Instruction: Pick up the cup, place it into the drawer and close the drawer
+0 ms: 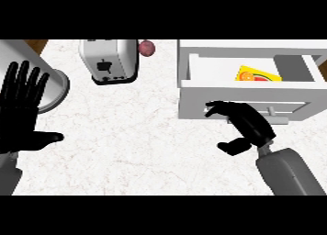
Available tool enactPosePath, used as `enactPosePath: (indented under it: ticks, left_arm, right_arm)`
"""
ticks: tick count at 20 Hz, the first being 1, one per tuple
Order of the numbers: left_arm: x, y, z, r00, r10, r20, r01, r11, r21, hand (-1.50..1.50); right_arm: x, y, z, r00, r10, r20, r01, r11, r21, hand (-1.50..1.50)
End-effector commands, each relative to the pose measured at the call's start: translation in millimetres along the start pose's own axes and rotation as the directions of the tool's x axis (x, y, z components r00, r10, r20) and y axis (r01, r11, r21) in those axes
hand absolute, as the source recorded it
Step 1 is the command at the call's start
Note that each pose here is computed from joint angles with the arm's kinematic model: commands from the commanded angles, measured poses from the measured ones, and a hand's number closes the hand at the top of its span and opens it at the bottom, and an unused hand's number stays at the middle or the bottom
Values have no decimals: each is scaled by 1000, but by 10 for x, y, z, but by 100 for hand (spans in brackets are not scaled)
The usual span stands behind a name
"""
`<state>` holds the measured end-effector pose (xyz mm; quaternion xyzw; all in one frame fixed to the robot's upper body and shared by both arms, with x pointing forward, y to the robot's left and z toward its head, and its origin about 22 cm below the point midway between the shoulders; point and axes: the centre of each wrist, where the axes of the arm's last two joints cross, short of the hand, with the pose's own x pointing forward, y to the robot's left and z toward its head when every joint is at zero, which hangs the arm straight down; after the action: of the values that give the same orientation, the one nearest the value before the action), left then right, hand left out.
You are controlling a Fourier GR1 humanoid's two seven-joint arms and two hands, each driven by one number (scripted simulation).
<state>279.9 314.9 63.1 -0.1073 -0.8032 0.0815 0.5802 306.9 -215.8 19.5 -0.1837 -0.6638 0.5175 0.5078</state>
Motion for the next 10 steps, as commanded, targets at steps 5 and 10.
enactPosePath:
  ticks: [5, 10]
  left_arm:
    - [20, 270, -71, 1000, 6, 8, -6, 1000, 16, -150]
    - [-1, 214, 222, 1000, 9, 20, -9, 1000, -25, -150]
  right_arm:
    - [-375, 169, -341, 999, 19, -38, -16, 998, 63, -150]
    - [-586, 161, -576, 997, -60, -46, 62, 997, 42, -150]
